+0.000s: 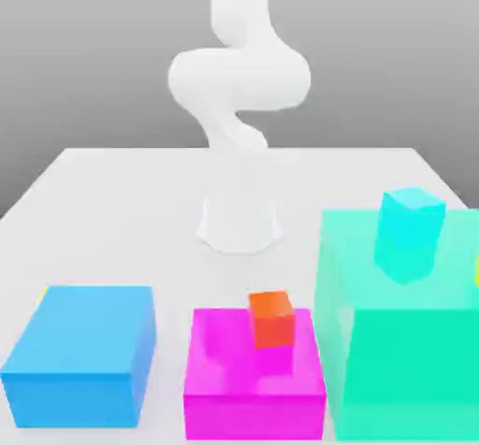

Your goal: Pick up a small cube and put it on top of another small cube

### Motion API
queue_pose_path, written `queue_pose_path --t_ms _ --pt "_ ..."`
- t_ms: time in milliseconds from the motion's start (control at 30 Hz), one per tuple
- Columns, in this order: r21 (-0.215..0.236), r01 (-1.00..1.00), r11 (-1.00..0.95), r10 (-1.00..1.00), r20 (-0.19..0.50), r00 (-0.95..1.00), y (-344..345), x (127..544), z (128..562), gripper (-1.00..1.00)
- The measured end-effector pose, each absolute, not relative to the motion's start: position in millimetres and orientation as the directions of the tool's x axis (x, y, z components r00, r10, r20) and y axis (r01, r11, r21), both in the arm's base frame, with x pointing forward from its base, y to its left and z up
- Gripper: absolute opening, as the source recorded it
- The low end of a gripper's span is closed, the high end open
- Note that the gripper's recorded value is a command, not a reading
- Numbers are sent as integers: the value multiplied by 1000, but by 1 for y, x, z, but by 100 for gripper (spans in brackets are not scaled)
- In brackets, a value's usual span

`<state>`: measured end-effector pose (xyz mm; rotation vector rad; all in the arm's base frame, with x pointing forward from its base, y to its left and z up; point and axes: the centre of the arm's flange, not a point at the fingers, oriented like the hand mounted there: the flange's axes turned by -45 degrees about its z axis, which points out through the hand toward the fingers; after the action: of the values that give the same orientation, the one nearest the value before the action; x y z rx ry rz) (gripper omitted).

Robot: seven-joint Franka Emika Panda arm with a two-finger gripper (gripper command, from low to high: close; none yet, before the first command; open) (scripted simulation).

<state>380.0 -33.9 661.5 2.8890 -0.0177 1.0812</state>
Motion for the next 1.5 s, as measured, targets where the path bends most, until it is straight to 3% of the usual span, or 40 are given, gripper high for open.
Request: queue_pose_path --t_ms 167,333,500,667,733,833,900,933,1167,1367,1500 --pt "138 -41 -990 34 501 865 -116 418 549 0" --pt "163 -23 -986 33 335 942 -196 410 436 0" --pt "128 3 -992 25 173 985 -259 363 325 0" --pt "37 16 -999 18 37 999 -294 286 224 0" --pt "9 21 -1000 21 10 1000 -297 267 195 0" --pt "2 24 -1000 24 1 1000 -298 262 162 0" --pt "2 25 -1000 25 0 1000 -298 261 142 0" --pt "1 25 -1000 25 0 1000 -297 260 134 -100" --pt "-2 25 -1000 25 -1 1000 -297 260 132 -100" --pt "-2 26 -1000 26 0 1000 -297 261 186 -100" --pt "11 216 -976 215 -42 976 -311 267 193 -100"
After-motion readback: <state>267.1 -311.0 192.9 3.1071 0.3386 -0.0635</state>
